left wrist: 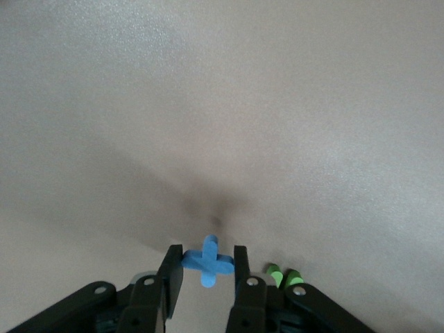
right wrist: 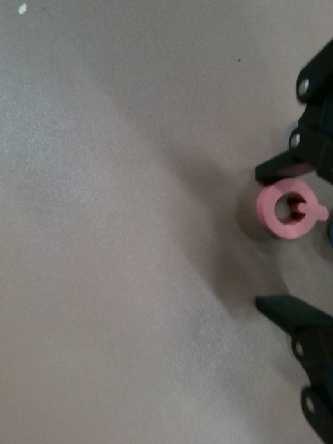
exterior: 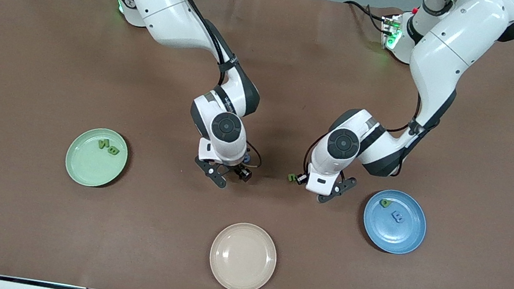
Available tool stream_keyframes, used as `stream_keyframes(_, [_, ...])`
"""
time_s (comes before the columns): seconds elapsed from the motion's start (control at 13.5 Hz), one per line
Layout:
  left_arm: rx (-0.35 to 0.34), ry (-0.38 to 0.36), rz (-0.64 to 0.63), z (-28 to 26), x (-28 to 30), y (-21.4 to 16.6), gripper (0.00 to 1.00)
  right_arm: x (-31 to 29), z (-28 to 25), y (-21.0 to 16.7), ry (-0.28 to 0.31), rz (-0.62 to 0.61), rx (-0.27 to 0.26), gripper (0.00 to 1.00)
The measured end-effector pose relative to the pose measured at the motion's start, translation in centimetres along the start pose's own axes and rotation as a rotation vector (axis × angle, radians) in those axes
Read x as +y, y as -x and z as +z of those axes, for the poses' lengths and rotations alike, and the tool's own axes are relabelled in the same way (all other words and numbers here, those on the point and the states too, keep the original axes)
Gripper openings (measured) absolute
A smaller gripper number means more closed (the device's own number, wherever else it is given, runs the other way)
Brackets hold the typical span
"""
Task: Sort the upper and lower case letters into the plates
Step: 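Carry the blue plus onto the blue plate while the right gripper lifts Q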
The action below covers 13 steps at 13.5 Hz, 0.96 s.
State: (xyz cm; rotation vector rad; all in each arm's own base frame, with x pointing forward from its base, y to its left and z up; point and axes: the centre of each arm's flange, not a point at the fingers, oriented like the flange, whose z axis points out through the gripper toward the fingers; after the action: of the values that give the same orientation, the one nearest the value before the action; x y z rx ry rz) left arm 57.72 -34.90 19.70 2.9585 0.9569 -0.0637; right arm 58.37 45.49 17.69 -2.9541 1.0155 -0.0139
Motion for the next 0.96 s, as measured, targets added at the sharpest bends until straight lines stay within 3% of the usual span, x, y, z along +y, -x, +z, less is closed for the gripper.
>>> stream_keyframes(0.15, [0.007,-0.002,0.001,-0.2,0.0,-0.3,0.34,0.0,-0.1,0.0,0.002,-0.002,0.001,0.6])
stream_keyframes(0.3, [0.017,-0.01,0.003,-0.6,0.0,-1.0,0.34,-0.1,-0.4,0.0,0.003,-0.003,0.002,0.38])
stream_keyframes(0.45, [0.041,-0.022,0.025,-1.5,-0.2,-2.6,0.34,-0.1,-0.4,0.0,0.004,-0.005,0.003,0.36])
stream_keyframes(0.59, [0.052,-0.045,0.059,-3.5,-1.4,-6.6,0.34,0.0,-0.5,0.0,0.011,-0.007,0.003,0.36])
stream_keyframes(0.74, [0.061,-0.059,0.118,-5.5,-3.9,-11.4,0.34,0.6,-0.7,-0.6,0.055,-0.047,-0.001,0.36])
stream_keyframes(0.96, [0.06,-0.074,0.213,-6.9,-7.5,-16.3,0.34,3.0,-3.6,-5.9,0.087,-0.183,-0.01,0.36])
